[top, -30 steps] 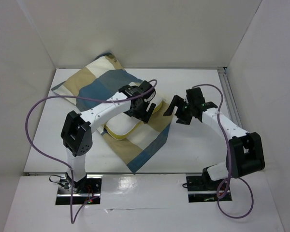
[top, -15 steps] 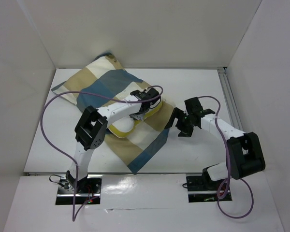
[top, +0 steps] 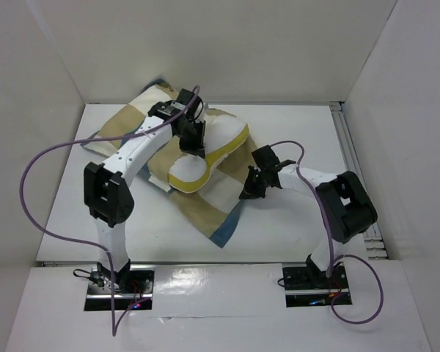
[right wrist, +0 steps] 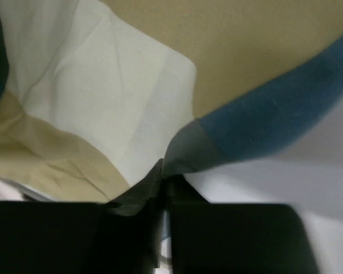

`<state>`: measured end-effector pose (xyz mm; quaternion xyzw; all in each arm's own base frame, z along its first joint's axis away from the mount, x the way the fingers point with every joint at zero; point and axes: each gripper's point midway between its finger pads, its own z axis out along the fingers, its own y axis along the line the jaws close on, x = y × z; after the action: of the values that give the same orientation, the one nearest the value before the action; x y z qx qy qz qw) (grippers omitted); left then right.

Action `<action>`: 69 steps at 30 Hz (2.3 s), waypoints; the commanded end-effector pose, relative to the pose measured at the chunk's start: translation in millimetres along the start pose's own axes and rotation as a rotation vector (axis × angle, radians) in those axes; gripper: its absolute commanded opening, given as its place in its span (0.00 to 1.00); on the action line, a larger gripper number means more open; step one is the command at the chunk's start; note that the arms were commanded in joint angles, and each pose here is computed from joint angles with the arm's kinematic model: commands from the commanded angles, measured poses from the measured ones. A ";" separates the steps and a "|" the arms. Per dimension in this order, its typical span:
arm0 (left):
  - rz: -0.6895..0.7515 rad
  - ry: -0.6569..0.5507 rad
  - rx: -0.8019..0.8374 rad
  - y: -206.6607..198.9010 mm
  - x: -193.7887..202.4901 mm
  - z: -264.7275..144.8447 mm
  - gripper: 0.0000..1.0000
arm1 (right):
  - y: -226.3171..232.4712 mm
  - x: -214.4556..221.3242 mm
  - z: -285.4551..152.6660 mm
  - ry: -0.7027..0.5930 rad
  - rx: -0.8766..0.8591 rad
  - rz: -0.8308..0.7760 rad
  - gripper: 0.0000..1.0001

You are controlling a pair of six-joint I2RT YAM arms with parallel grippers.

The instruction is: Put the pillow into the pillowcase

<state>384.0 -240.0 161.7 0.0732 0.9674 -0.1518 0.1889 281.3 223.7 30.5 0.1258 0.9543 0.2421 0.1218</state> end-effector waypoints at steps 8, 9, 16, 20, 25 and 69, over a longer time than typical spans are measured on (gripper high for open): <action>-0.118 -0.184 0.312 -87.2 -31.0 -101.6 0.00 | -56.8 -94.1 -61.3 -0.312 0.212 0.046 0.00; -0.131 -0.179 0.341 -93.0 -31.5 -103.8 0.00 | -71.7 -98.8 -70.8 -0.326 0.251 0.071 0.00; -0.164 -0.183 0.631 -153.4 -50.6 -128.7 0.00 | -94.9 -136.5 -122.3 -0.419 0.389 0.081 0.22; -0.153 -0.193 0.727 -165.6 -59.6 -143.8 0.00 | -67.6 -151.8 -155.2 -0.514 0.311 0.078 0.80; -0.154 -0.209 0.767 -160.0 -69.5 -155.1 0.00 | -17.9 -158.2 -195.5 -0.633 0.154 0.044 0.79; -0.190 -0.273 0.868 -109.9 -85.9 -205.0 0.00 | 210.0 -163.3 -163.9 -0.567 -0.736 -0.294 0.72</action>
<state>383.1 -288.8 374.6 0.0125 0.8075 -0.5449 0.2254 428.4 264.1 232.0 0.0614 0.8008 0.4502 0.3901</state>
